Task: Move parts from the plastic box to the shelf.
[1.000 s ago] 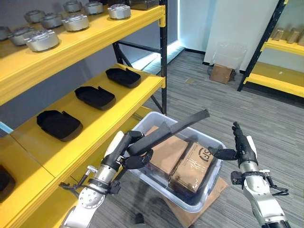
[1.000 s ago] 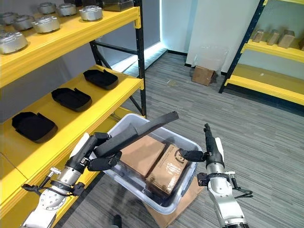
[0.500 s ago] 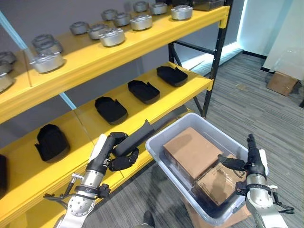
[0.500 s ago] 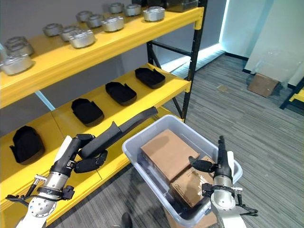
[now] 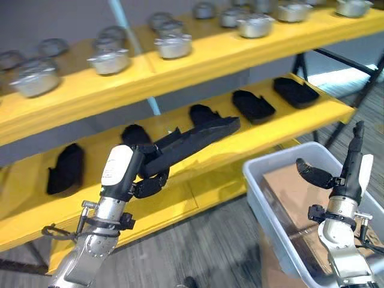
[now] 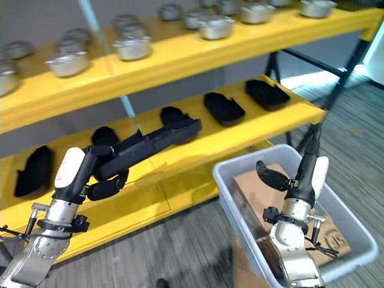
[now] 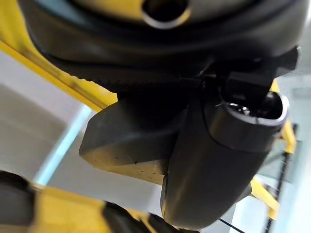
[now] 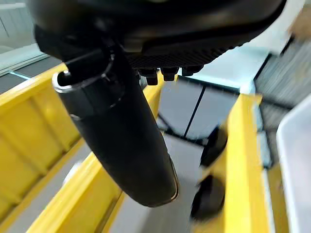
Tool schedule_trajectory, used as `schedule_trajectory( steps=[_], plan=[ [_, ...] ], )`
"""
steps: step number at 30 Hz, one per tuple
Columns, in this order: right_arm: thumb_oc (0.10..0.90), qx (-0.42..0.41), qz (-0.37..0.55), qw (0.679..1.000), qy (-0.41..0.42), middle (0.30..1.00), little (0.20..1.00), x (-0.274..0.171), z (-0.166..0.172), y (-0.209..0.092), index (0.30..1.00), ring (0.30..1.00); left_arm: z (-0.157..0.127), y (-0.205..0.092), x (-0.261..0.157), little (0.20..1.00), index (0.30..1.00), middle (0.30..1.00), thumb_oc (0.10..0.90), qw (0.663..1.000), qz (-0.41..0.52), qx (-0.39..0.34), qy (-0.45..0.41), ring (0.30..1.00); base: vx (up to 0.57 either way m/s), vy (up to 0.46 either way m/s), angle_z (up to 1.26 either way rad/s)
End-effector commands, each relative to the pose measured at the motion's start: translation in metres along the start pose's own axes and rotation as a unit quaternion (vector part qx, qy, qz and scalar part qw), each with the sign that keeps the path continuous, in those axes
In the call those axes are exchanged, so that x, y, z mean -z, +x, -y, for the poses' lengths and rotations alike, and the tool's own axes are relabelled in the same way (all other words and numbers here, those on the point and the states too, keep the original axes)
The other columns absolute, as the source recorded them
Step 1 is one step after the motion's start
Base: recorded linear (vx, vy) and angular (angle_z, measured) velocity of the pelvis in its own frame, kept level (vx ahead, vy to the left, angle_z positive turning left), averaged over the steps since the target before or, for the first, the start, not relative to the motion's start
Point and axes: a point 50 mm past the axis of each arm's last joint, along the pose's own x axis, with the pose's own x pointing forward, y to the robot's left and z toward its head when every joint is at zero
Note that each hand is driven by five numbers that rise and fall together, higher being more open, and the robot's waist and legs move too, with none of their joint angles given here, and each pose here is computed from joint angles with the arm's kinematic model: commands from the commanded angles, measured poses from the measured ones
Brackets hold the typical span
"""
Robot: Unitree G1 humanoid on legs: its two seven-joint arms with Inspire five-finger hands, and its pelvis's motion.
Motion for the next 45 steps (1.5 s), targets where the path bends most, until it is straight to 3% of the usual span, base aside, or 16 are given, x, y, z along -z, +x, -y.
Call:
schedule_trajectory(
  steps=[1, 9, 22, 31, 39, 45],
  plan=[
    [0.9, 0.034, 0.137, 0.99, 0.017, 1.0, 1.0, -0.046, 0.008, 0.018, 1.0, 1.0, -0.06, 0.023, -0.042, 0.3, 0.3, 0.3, 0.4, 0.979, 0.161, -0.122, 0.026, 0.3, -0.19, 0.593, 1.17],
    [0.9, 0.018, 0.121, 0.992, 0.017, 1.0, 1.0, -0.045, 0.01, 0.015, 1.0, 1.0, -0.066, 0.028, -0.044, 0.3, 0.3, 0.3, 0.4, 0.978, 0.168, -0.123, 0.02, 0.3, -0.07, 0.31, 0.69],
    [0.9, -0.026, 0.056, 0.997, 0.037, 1.0, 1.0, -0.018, 0.014, 0.004, 1.0, 1.0, -0.055, 0.008, -0.044, 0.3, 0.3, 0.3, 0.4, 0.983, 0.149, -0.108, -0.01, 0.3, 0.08, 0.007, 0.1],
    [0.9, -0.036, 0.077, 0.996, 0.037, 1.0, 1.0, -0.025, 0.006, 0.002, 1.0, 1.0, -0.066, 0.005, -0.039, 0.3, 0.3, 0.3, 0.4, 0.984, 0.127, -0.122, 0.014, 0.3, 0.07, -0.029, -0.01],
    [0.9, -0.027, 0.151, 0.988, 0.014, 1.0, 1.0, -0.044, 0.01, 0.004, 1.0, 1.0, -0.077, 0.007, -0.04, 0.3, 0.3, 0.3, 0.4, 0.977, 0.134, -0.16, 0.041, 0.3, 0.01, 0.006, 0.22],
    [0.9, -0.031, 0.27, 0.962, -0.031, 1.0, 1.0, -0.074, 0.002, 0.006, 1.0, 1.0, -0.085, 0.005, -0.035, 0.3, 0.3, 0.3, 0.4, 0.972, 0.108, -0.198, 0.061, 0.3, -0.02, 0.143, 0.31]
  ],
)
